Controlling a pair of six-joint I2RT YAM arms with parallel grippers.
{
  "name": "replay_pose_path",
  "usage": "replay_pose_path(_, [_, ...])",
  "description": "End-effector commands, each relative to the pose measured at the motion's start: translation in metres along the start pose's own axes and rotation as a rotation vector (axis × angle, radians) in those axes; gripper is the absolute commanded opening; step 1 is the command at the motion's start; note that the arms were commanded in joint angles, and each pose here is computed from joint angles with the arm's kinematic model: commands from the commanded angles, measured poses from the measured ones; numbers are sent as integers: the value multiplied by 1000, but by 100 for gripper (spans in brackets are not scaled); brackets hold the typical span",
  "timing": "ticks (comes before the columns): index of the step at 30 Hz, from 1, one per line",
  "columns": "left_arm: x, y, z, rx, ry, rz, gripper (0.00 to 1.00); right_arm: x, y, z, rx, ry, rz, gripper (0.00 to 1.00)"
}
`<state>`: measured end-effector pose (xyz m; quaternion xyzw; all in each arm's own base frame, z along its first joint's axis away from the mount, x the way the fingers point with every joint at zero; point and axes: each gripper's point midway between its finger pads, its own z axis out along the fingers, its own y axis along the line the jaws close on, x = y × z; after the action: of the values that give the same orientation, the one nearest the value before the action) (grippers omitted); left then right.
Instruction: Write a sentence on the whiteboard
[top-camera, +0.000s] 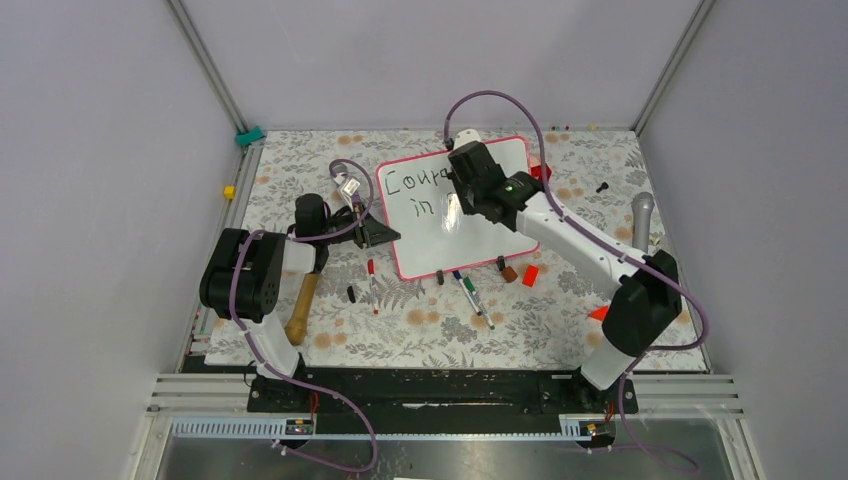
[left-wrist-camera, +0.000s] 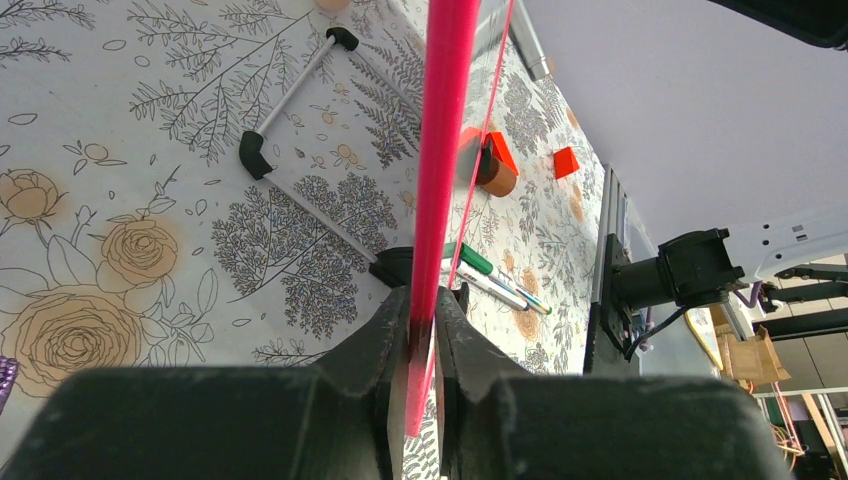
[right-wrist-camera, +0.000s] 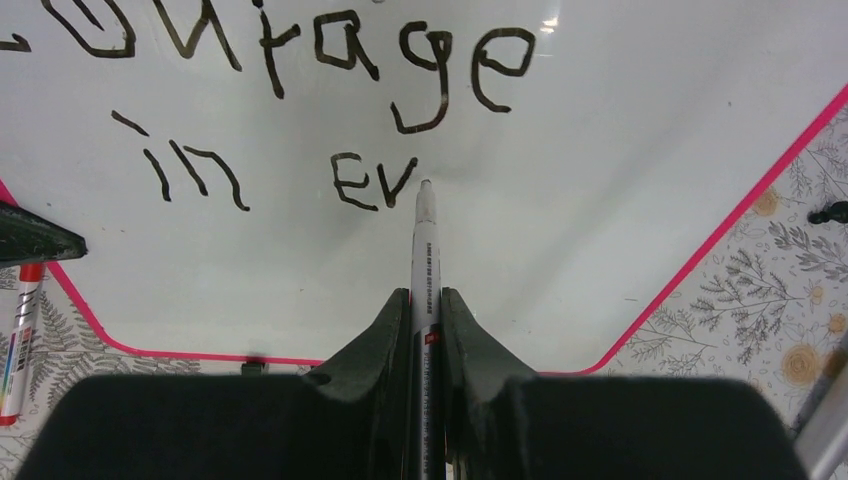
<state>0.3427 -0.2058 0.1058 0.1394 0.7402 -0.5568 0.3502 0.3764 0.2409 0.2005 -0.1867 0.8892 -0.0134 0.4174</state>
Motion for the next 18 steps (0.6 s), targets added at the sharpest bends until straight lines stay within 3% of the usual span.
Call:
replay_pose_path(1, [-6, 13, -6, -60, -43, 12, 0, -23, -14, -27, -33, -109, 81, 0])
replay_pose_path(18, [-6, 13, -6, -59, -42, 11, 0, -6, -12, -8, -33, -60, 74, 0])
